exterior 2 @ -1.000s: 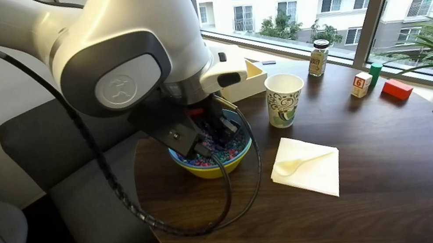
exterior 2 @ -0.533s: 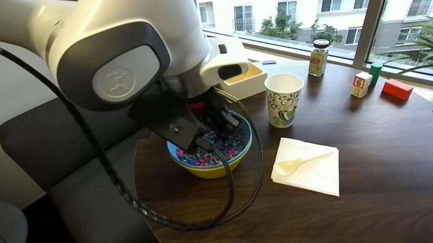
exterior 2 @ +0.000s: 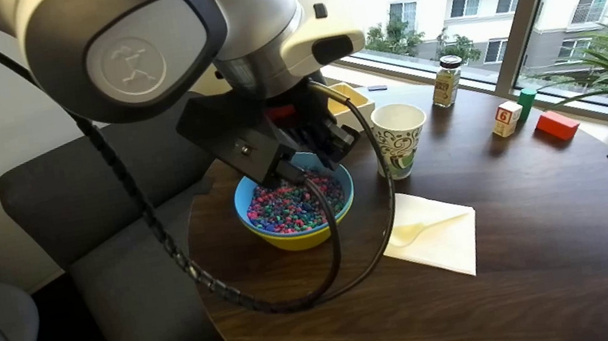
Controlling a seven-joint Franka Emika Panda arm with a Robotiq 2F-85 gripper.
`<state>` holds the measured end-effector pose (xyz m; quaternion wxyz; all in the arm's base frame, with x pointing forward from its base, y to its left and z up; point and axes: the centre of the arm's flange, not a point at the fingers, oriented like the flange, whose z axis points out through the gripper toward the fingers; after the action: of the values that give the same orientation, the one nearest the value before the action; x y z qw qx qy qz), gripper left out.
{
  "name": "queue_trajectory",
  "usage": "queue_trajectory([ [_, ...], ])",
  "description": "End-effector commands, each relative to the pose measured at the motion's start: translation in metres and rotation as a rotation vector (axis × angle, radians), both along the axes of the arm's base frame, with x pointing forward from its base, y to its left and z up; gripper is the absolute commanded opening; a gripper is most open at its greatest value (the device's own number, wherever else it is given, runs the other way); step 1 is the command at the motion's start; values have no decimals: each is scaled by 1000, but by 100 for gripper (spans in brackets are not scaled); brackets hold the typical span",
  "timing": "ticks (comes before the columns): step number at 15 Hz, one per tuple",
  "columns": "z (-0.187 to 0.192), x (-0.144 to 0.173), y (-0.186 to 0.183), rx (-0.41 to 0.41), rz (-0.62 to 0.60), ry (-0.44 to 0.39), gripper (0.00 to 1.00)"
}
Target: Get some content from the blue bowl, put it on the white spoon and then put it back in the blue bowl
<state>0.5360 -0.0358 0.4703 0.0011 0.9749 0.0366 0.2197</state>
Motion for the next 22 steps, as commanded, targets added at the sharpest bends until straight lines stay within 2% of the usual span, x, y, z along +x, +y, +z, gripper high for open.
queue_trajectory([
  [1,-1,0,1,0,2,1,6],
  [3,-2,1,4,0,7,4,6],
  [4,-2,1,4,0,7,4,2],
  [9,-25,22,-54,-64,-135,25,2],
  [13,-38,35,-83,-56,-181,48,2],
  [22,-69,59,-80,-14,-191,102,2],
])
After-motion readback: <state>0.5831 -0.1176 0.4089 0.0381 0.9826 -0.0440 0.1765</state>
